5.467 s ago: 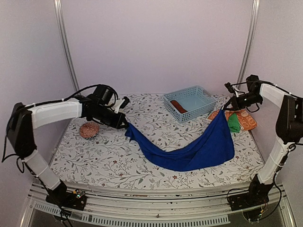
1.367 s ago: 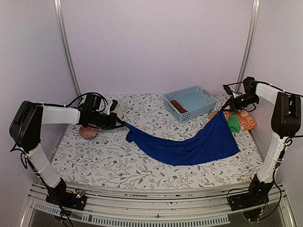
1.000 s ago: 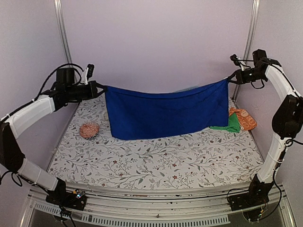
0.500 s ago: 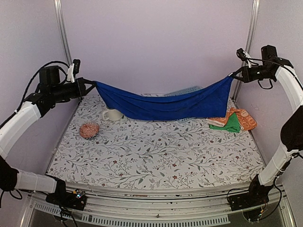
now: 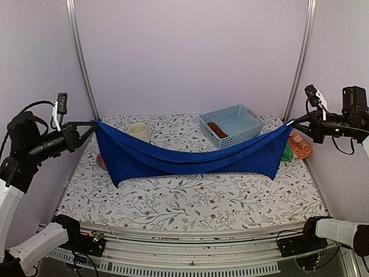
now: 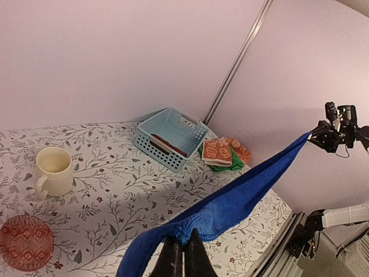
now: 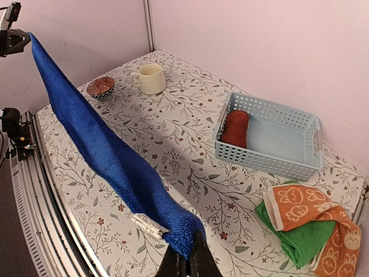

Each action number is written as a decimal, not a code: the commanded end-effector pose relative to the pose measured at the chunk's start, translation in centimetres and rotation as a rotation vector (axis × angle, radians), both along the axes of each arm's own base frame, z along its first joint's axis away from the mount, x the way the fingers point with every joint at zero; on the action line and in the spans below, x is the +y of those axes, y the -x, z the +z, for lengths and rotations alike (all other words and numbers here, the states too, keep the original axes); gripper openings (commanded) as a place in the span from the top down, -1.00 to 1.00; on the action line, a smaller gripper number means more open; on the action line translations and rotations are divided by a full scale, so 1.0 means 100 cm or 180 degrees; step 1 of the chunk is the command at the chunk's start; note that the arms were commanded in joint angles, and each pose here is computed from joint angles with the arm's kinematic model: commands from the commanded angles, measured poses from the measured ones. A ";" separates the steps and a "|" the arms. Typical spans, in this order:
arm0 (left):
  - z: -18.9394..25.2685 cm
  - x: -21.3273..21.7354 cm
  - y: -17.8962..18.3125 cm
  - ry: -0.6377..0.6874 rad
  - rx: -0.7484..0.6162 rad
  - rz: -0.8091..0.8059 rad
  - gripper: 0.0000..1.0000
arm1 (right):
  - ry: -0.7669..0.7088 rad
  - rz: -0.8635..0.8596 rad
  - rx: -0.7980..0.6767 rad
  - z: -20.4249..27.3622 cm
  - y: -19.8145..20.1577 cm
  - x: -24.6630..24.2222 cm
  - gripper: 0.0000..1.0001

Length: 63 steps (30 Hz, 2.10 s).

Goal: Roll the towels
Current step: Flatten out the towel at the center of the board.

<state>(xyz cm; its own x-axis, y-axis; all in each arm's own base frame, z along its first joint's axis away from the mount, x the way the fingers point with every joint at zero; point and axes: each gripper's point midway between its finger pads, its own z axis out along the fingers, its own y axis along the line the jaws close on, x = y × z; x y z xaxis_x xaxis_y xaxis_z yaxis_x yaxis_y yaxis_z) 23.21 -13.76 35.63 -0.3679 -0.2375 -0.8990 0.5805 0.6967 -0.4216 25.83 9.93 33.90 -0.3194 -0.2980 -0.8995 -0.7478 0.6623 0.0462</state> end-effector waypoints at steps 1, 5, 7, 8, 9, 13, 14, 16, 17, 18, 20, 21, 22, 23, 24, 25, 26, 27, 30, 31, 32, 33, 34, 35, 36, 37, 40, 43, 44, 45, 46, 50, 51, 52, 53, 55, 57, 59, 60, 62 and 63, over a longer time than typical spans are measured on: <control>-0.020 -0.002 0.019 0.0095 0.0287 -0.0090 1.00 | 0.0038 0.0169 0.0037 -0.015 0.012 0.004 0.93; -0.069 -0.005 -0.007 0.0115 0.0822 0.0007 1.00 | 0.0165 -0.0007 0.0388 -0.061 -0.017 -0.008 0.92; -0.100 -0.005 -0.027 0.0086 0.1123 0.0130 1.00 | 0.0203 -0.0082 0.0623 -0.091 -0.035 -0.015 0.92; -0.115 -0.007 -0.038 0.0081 0.1248 0.0146 1.00 | 0.0211 -0.0083 0.0732 -0.106 -0.044 -0.016 0.92; -0.124 -0.011 -0.050 0.0117 0.1300 0.0137 1.00 | 0.0238 -0.0099 0.0789 -0.120 -0.055 -0.019 0.92; -0.161 -0.026 -0.096 0.0127 0.1515 0.0058 1.00 | 0.0386 -0.0267 0.1074 -0.179 -0.100 -0.035 0.93; -0.171 -0.029 -0.107 0.0077 0.1581 0.0033 1.00 | 0.0449 -0.0352 0.1119 -0.192 -0.113 -0.041 0.92; -0.194 -0.033 -0.132 -0.0063 0.1721 0.0033 1.00 | 0.0528 -0.0494 0.1232 -0.212 -0.138 -0.051 0.93; -0.202 -0.035 -0.144 -0.0109 0.1774 0.0019 1.00 | 0.0572 -0.0559 0.1294 -0.223 -0.154 -0.057 0.92; -0.211 -0.038 -0.155 -0.0148 0.1827 0.0007 1.00 | 0.0593 -0.0612 0.1323 -0.230 -0.165 -0.060 0.92; -0.227 -0.040 -0.173 -0.0211 0.1899 0.0030 1.00 | 0.0609 -0.0682 0.1358 -0.237 -0.185 -0.066 0.92; -0.233 -0.041 -0.182 -0.0224 0.1925 0.0045 1.00 | 0.0619 -0.0710 0.1377 -0.242 -0.193 -0.068 0.91; -0.234 -0.042 -0.190 -0.0234 0.1920 0.0047 1.00 | 0.0634 -0.0747 0.1381 -0.244 -0.200 -0.071 0.89; -0.239 -0.043 -0.196 -0.0246 0.1941 0.0052 1.00 | 0.0637 -0.0774 0.1399 -0.247 -0.206 -0.072 0.88; -0.247 -0.044 -0.200 -0.0258 0.1986 0.0052 1.00 | 0.0641 -0.0788 0.1404 -0.249 -0.211 -0.073 0.88; -0.248 -0.045 -0.204 -0.0249 0.1979 0.0049 1.00 | 0.0641 -0.0792 0.1410 -0.251 -0.215 -0.074 0.87; -0.254 -0.046 -0.207 -0.0243 0.2022 0.0042 1.00 | 0.0649 -0.0793 0.1425 -0.255 -0.218 -0.074 0.87; -0.256 -0.048 -0.209 -0.0234 0.2028 0.0027 1.00 | 0.0656 -0.0799 0.1441 -0.258 -0.220 -0.075 0.87; -0.260 -0.048 -0.213 -0.0235 0.2031 0.0055 1.00 | 0.0700 -0.0824 0.1496 -0.268 -0.222 -0.078 0.87; -0.261 -0.047 -0.213 -0.0241 0.2024 0.0065 1.00 | 0.0710 -0.0826 0.1506 -0.271 -0.223 -0.078 0.86; -0.261 -0.047 -0.213 -0.0248 0.2020 0.0070 1.00 | 0.0722 -0.0833 0.1517 -0.273 -0.222 -0.079 0.87; -0.260 -0.046 -0.213 -0.0251 0.2014 0.0070 1.00 | 0.0731 -0.0840 0.1520 -0.273 -0.222 -0.080 0.86; -0.259 -0.045 -0.213 -0.0253 0.2009 0.0075 1.00 | 0.0735 -0.0840 0.1526 -0.274 -0.221 -0.080 0.86; -0.257 -0.044 -0.212 -0.0256 0.2002 0.0073 1.00 | 0.0738 -0.0835 0.1526 -0.274 -0.220 -0.080 0.86; -0.256 -0.043 -0.211 -0.0260 0.1991 0.0074 1.00 | 0.0737 -0.0831 0.1518 -0.272 -0.220 -0.079 0.85; -0.254 -0.042 -0.210 -0.0268 0.1974 0.0075 1.00 | 0.0740 -0.0824 0.1504 -0.271 -0.219 -0.079 0.85; -0.244 -0.037 -0.208 -0.0267 0.1902 0.0113 1.00 | 0.0690 -0.0755 0.1457 -0.260 -0.216 -0.075 0.85; -0.231 -0.030 -0.204 -0.0252 0.1813 0.0180 1.00 | 0.0609 -0.0607 0.1383 -0.246 -0.209 -0.066 0.84; -0.228 -0.027 -0.202 -0.0252 0.1794 0.0207 1.00 | 0.0600 -0.0555 0.1361 -0.241 -0.207 -0.064 0.84; -0.225 -0.025 -0.201 -0.0250 0.1773 0.0227 1.00 | 0.0588 -0.0506 0.1348 -0.237 -0.205 -0.062 0.83; -0.222 -0.023 -0.199 -0.0247 0.1750 0.0252 1.00 | 0.0584 -0.0462 0.1355 -0.234 -0.202 -0.059 0.83; -0.214 -0.014 -0.194 -0.0265 0.1690 0.0316 1.00 | 0.0700 -0.0289 0.1448 -0.234 -0.196 -0.050 0.83; -0.213 -0.012 -0.193 -0.0272 0.1684 0.0340 1.00 | 0.0742 -0.0259 0.1470 -0.235 -0.195 -0.048 0.83; -0.212 -0.009 -0.192 -0.0277 0.1678 0.0361 1.00 | 0.0774 -0.0259 0.1474 -0.236 -0.195 -0.047 0.82; -0.212 -0.006 -0.192 -0.0277 0.1674 0.0379 1.00 | 0.0798 -0.0268 0.1470 -0.236 -0.197 -0.047 0.83; -0.212 -0.001 -0.191 -0.0273 0.1678 0.0415 1.00 | 0.0828 -0.0318 0.1454 -0.237 -0.202 -0.048 0.83; -0.215 0.002 -0.191 -0.0260 0.1710 0.0432 1.00 | 0.0858 -0.0420 0.1486 -0.239 -0.208 -0.053 0.83; -0.219 0.003 -0.189 -0.0237 0.1772 0.0406 1.00 | 0.0872 -0.0469 0.1483 -0.240 -0.212 -0.055 0.83; -0.222 0.002 -0.188 -0.0226 0.1816 0.0375 1.00 | 0.0866 -0.0478 0.1485 -0.240 -0.212 -0.055 0.83; -0.226 -0.001 -0.186 -0.0224 0.1882 0.0316 1.00 | 0.0848 -0.0470 0.1490 -0.241 -0.210 -0.054 0.83; -0.226 -0.001 -0.185 -0.0227 0.1897 0.0305 1.00 | 0.0849 -0.0468 0.1497 -0.242 -0.209 -0.054 0.83</control>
<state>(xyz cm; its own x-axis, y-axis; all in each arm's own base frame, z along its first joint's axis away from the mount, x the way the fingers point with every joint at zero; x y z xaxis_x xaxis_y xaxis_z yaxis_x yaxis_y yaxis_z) 42.17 -13.90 13.60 -0.7714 -0.2568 -0.5822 0.1910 0.7793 -0.5968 46.64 4.82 10.20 -0.7069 -0.4255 -0.5651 -0.6026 0.7805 0.1662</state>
